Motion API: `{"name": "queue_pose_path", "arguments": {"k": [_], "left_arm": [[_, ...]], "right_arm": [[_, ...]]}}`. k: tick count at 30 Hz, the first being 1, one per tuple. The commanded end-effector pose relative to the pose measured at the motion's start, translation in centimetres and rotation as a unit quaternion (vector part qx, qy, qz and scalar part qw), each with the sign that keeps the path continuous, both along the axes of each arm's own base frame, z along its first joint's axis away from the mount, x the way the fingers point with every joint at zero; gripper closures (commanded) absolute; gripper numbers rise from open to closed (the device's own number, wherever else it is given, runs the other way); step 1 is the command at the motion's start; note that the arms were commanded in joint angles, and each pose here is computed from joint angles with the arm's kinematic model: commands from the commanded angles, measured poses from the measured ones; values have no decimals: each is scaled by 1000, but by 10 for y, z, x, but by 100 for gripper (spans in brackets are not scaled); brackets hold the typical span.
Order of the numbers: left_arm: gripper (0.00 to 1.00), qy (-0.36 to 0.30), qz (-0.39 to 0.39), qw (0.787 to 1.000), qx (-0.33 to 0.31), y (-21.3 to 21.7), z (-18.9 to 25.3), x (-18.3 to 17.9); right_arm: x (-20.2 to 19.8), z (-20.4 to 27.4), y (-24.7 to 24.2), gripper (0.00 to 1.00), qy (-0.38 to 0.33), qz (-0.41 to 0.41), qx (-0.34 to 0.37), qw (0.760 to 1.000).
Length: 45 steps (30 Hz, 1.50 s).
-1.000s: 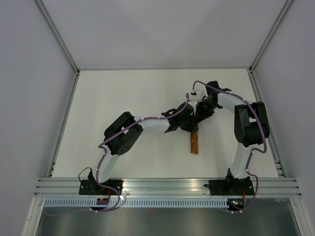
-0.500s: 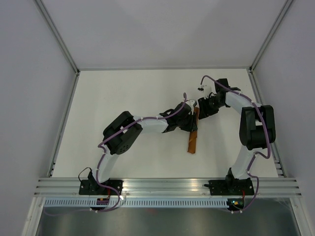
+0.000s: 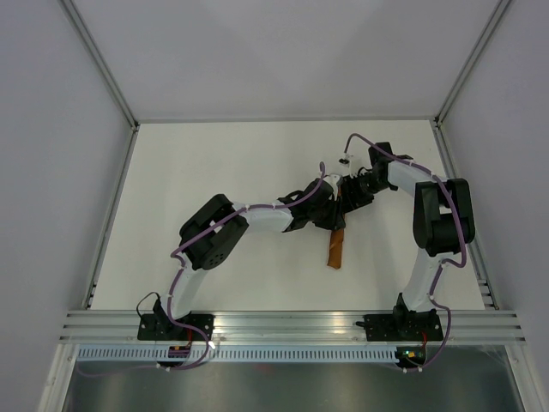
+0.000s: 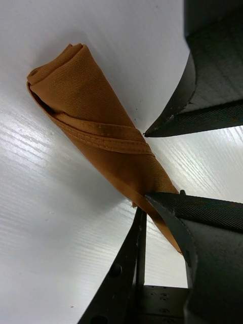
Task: Fold the napkin, place the utensils inside, and roll it up
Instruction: Roll the napkin with the utensil
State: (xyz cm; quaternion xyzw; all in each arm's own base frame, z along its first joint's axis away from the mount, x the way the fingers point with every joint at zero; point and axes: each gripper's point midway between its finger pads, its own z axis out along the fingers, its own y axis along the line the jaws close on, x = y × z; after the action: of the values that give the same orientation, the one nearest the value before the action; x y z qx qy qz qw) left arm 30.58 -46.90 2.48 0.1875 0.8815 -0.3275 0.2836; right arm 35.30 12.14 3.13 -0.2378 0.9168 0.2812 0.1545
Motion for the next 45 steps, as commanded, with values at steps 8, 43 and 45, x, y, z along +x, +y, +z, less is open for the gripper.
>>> {"name": "queue_pose_path", "arguments": {"k": [8, 43, 45], "left_arm": [[54, 81, 20, 990, 110, 46, -66, -30], [2, 17, 57, 990, 127, 60, -40, -11], [2, 13, 63, 989, 131, 63, -38, -11]], "right_arm": [[6, -17, -6, 49, -6, -12, -41, 999], [8, -46, -7, 53, -3, 1, -65, 998], [8, -46, -8, 53, -5, 3, -66, 998]]}}
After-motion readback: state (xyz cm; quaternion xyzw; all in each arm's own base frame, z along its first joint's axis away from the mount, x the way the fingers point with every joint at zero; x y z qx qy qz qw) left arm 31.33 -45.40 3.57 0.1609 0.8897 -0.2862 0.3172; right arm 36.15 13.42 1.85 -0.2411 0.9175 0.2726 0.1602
